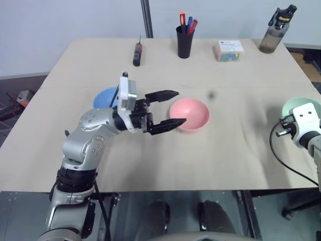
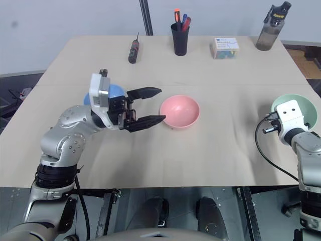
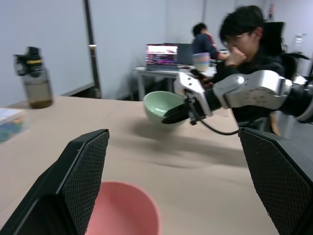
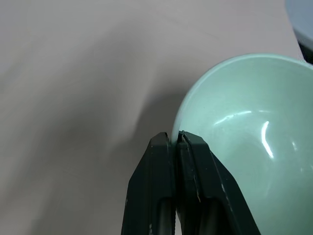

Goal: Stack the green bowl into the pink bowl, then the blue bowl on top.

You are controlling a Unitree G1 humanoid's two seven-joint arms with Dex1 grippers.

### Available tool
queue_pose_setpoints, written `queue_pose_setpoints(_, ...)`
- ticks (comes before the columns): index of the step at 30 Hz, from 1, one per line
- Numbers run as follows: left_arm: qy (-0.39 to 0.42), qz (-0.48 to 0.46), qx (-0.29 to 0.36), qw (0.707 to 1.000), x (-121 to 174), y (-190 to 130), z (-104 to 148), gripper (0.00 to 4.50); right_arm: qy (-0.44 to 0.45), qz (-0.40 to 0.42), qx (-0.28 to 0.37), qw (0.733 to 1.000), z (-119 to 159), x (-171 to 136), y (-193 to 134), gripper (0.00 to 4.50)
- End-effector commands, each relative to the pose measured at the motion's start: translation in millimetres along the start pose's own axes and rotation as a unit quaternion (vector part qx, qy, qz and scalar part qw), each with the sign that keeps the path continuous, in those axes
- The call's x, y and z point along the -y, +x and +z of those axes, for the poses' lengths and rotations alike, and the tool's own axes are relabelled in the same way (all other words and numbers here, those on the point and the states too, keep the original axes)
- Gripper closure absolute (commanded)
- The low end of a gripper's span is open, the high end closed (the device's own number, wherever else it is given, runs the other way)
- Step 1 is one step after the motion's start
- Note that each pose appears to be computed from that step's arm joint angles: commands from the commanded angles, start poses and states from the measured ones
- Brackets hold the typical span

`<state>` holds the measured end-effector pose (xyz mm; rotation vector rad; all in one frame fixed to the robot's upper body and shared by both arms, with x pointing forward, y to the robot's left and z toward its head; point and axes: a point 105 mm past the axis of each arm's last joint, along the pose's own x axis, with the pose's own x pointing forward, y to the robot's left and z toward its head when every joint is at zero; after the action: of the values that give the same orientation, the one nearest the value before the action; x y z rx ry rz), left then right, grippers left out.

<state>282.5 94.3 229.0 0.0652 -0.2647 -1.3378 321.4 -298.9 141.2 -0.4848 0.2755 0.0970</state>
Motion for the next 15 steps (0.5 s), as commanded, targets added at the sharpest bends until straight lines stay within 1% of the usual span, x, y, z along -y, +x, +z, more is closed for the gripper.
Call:
queue_pose_setpoints(1,0.021,0.032,0.008,0.999,-6,-9,8,0.0,-0.016,0.109,0.131,0.985,68,-37,-10,4.47)
queue_pose_setpoints(3,0.022,0.044,0.002,0.999,-9,-13,6,0.0,-0.012,0.163,0.174,0.971,92,-58,-18,4.47)
queue_pose_setpoints(4,0.028,0.066,-0.009,0.997,-13,-20,4,0.0,-0.011,0.22,0.211,0.952,115,-83,-25,4.47)
queue_pose_setpoints(6,0.037,0.104,-0.025,0.994,-19,-31,0,0.0,-0.024,0.295,0.255,0.92,142,-119,-38,4.47)
queue_pose_setpoints(7,0.042,0.12,-0.033,0.991,-21,-35,-2,0.0,-0.03,0.318,0.263,0.91,148,-131,-41,4.47)
queue_pose_setpoints(12,0.055,0.173,-0.07,0.981,-27,-54,-10,0.0,-0.05,0.401,0.269,0.875,156,-173,-44,4.47)
queue_pose_setpoints(14,0.062,0.194,-0.087,0.975,-31,-60,-12,0.0,-0.053,0.424,0.266,0.864,156,-190,-40,4.47)
queue_pose_setpoints(15,0.065,0.203,-0.093,0.973,-33,-62,-13,0.0,-0.052,0.431,0.259,0.863,155,-195,-36,4.47)
